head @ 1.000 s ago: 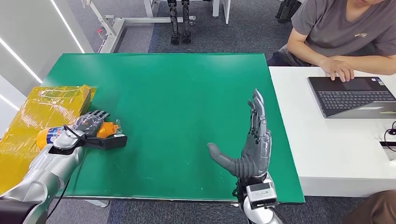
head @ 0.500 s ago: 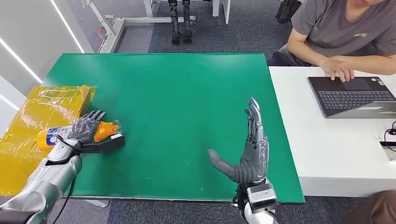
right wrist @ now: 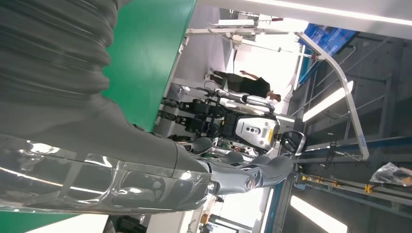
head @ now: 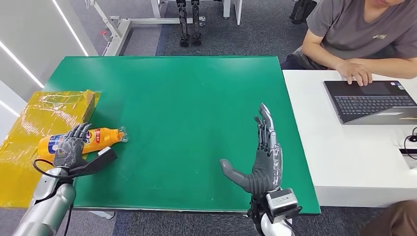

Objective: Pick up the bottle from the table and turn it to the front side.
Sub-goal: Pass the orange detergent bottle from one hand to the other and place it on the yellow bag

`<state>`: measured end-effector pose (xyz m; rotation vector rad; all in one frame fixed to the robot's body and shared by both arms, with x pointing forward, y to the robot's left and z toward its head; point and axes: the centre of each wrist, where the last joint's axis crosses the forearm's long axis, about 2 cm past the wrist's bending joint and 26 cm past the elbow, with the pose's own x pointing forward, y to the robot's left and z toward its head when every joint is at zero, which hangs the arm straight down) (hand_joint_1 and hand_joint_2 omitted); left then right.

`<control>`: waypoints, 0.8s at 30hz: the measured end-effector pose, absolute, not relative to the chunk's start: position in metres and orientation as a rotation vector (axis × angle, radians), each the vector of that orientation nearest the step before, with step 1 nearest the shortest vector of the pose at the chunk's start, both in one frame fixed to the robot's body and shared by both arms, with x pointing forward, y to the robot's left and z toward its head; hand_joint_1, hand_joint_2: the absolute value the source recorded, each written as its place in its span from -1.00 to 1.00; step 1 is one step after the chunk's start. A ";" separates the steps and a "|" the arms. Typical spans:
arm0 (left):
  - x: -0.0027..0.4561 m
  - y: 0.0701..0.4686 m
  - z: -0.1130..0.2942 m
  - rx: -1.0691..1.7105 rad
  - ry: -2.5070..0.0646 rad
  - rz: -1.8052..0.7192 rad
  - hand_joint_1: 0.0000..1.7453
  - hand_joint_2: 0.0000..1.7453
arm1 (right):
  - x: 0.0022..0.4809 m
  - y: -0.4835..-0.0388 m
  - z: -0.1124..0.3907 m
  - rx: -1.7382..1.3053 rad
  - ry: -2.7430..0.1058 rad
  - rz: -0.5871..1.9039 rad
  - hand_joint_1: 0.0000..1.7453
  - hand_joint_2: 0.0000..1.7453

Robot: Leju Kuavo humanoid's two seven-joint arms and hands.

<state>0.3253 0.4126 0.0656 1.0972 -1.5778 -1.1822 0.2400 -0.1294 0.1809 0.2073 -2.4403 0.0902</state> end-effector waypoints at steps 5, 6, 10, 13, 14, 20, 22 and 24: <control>0.304 0.401 0.078 1.107 -1.838 -1.032 -1.00 1.00 | 0.240 -0.130 0.180 0.222 -2.436 0.103 -1.00 1.00; 0.303 0.396 0.085 1.104 -1.902 -0.987 -1.00 1.00 | 0.240 -0.130 0.180 0.222 -2.436 0.104 -1.00 1.00; 0.302 0.374 0.119 1.028 -2.142 -0.672 -1.00 1.00 | 0.242 -0.129 0.180 0.221 -2.434 0.103 -1.00 1.00; 0.306 0.356 0.144 0.879 -2.293 -0.394 -1.00 1.00 | 0.243 -0.128 0.180 0.228 -2.429 0.103 -1.00 1.00; 0.306 0.348 0.152 0.809 -2.337 -0.313 -1.00 1.00 | 0.243 -0.127 0.180 0.231 -2.427 0.104 -1.00 1.00; 0.306 0.284 0.182 0.326 -2.489 -0.023 -1.00 1.00 | 0.243 -0.122 0.178 0.224 -2.423 0.104 -1.00 1.00; 0.304 0.265 0.187 0.232 -2.508 0.041 -1.00 1.00 | 0.243 -0.122 0.178 0.198 -2.431 0.097 -1.00 1.00; 0.300 0.249 0.194 0.181 -2.524 0.123 -1.00 1.00 | 0.243 -0.123 0.178 0.161 -2.444 0.086 -1.00 1.00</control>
